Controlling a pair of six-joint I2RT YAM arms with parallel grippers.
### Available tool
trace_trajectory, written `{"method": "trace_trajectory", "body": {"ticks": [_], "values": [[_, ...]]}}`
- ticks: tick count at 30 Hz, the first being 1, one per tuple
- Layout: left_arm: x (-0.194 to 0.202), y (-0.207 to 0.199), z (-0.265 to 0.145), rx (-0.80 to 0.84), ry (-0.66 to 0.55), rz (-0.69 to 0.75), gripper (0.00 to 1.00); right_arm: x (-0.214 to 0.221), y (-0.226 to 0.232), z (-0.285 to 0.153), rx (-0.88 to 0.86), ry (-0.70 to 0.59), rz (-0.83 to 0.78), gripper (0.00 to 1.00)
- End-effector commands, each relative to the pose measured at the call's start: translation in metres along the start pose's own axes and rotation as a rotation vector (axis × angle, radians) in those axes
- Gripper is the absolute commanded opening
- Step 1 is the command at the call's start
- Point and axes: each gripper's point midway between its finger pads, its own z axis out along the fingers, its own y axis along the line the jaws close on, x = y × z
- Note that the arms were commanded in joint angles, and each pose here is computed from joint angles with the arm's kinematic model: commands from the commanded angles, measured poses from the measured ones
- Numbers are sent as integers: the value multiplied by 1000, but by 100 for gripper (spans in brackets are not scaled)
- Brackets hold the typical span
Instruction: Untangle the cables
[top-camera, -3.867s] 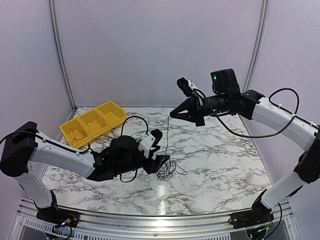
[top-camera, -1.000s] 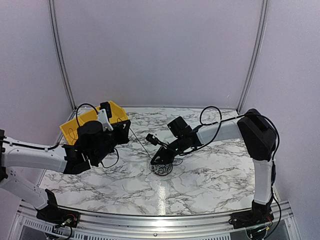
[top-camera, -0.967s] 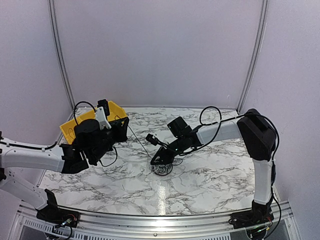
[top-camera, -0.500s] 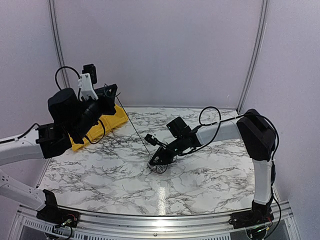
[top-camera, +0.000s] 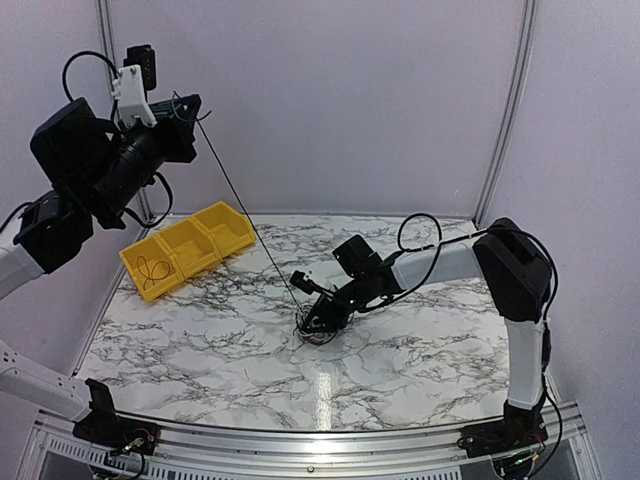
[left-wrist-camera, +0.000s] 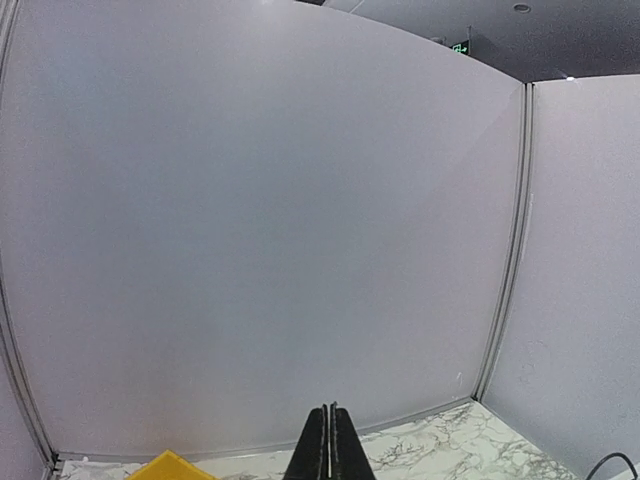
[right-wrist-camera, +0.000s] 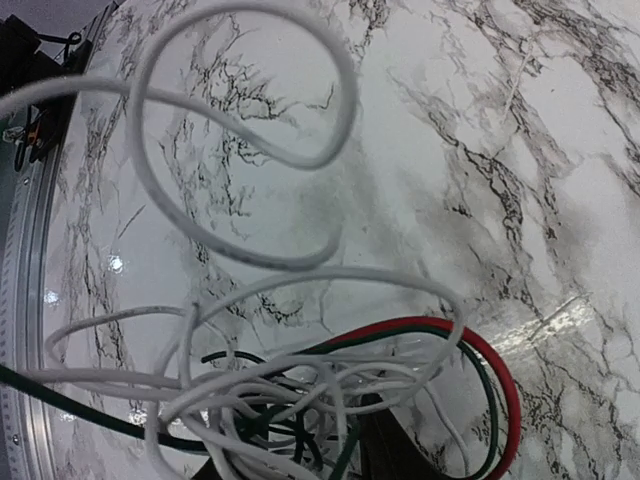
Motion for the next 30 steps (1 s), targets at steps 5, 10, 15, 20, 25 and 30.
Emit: {"method": "trace_trajectory", "body": {"ticks": [5,10,15,20,25,30], "values": [[-110,23,-19,-22,-162,-46,0,23,-15,-12,68,71,47,21],[-133,33,-29,-28,-187,-78,0,29,-32,-34,102,77,81,15],[-136,43,-36,-60,-176,-82,0,47,-48,-61,148,68,124,2],[-103,44,-30,-90,-86,-60,0,63,-63,-85,219,79,145,0],[11,29,-20,-86,128,-57,0,68,-62,-112,262,90,95,3],[158,14,-31,-48,356,-128,0,77,-49,-134,322,124,2,9]]}}
